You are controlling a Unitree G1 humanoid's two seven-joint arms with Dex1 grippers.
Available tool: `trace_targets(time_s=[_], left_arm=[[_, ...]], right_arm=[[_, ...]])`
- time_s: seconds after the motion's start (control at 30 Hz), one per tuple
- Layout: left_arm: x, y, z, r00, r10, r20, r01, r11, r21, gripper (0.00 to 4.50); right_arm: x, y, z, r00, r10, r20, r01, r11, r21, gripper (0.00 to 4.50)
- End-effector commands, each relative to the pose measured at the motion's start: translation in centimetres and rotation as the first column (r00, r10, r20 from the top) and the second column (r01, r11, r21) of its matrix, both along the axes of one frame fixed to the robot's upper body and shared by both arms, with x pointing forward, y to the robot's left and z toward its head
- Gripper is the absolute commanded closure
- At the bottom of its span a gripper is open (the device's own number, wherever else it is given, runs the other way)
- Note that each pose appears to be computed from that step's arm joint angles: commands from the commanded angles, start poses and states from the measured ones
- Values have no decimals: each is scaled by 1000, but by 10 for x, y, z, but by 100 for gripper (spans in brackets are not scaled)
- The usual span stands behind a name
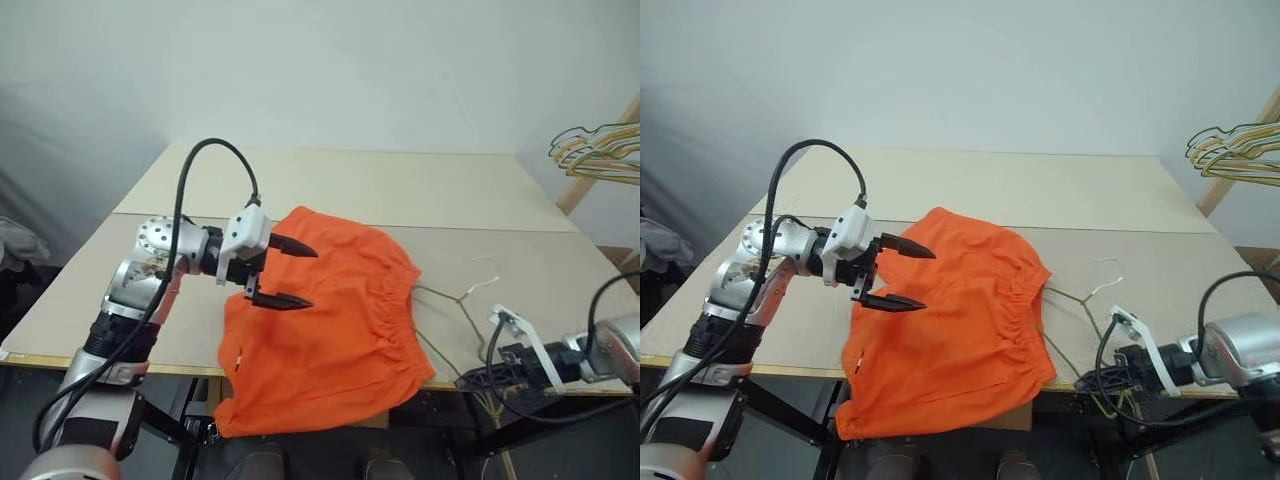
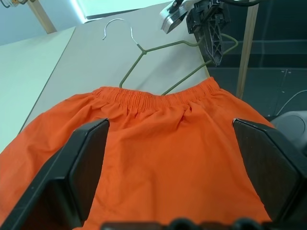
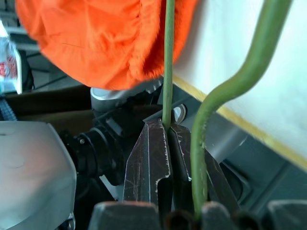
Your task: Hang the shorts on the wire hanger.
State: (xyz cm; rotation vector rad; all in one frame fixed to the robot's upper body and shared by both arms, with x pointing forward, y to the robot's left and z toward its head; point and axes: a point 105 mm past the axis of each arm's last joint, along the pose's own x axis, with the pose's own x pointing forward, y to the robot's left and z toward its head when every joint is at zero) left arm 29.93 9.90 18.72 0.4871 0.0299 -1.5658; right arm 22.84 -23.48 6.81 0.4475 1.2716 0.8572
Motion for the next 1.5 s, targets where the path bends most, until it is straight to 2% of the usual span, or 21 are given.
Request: trace_targets(time_s=[0.03,0.2,0.37,0.5,0.7,0.9,0.97,1.0,1.07,1.17,1.3,1.43,1.5], left_arm=[[-3,3,12,999,0,49,1,1000,-19,5],[-6,3,10,999,2,48,-1,1000,-18,5],[-7,4,10,999,4,49,-4,1000,-15,5],[-6,5,11,999,7,50,-6,1000,-12,5],[-7,4,12,999,1,48,-1,1000,-12,5],[-4,0,13,999,-12,50,13,1000,-14,5],[-3,-2,13,998,-20,52,21,1000,-15,5],[0,-3,16,997,-27,66,28,1000,-13,5],[12,-3,25,994,-18,105,19,1000,-10,5],[33,-1,42,985,11,171,-10,1000,-8,5],[56,5,63,962,34,271,-41,999,18,5],[72,6,81,932,37,361,-56,998,42,5],[78,6,89,913,35,406,-64,996,58,5]], right_arm=[[22,-1,2,997,-72,25,71,997,16,450],[40,2,-2,986,-165,7,165,985,57,450],[24,15,-4,996,-77,-47,82,988,130,450],[43,7,-6,984,-176,-20,178,978,105,450],[63,-1,8,965,-242,98,235,969,82,450],[61,-3,27,946,-229,231,222,973,56,450],[63,-7,29,932,-194,305,211,977,-23,450],[69,-9,37,899,-82,430,171,970,-173,450],[80,-3,60,799,141,584,109,922,-372,450],[89,13,89,666,353,658,70,848,-526,450],[99,39,118,523,498,691,44,795,-606,450],[104,56,130,436,606,665,22,732,-681,450],[103,62,132,415,644,642,-9,709,-705,450]])
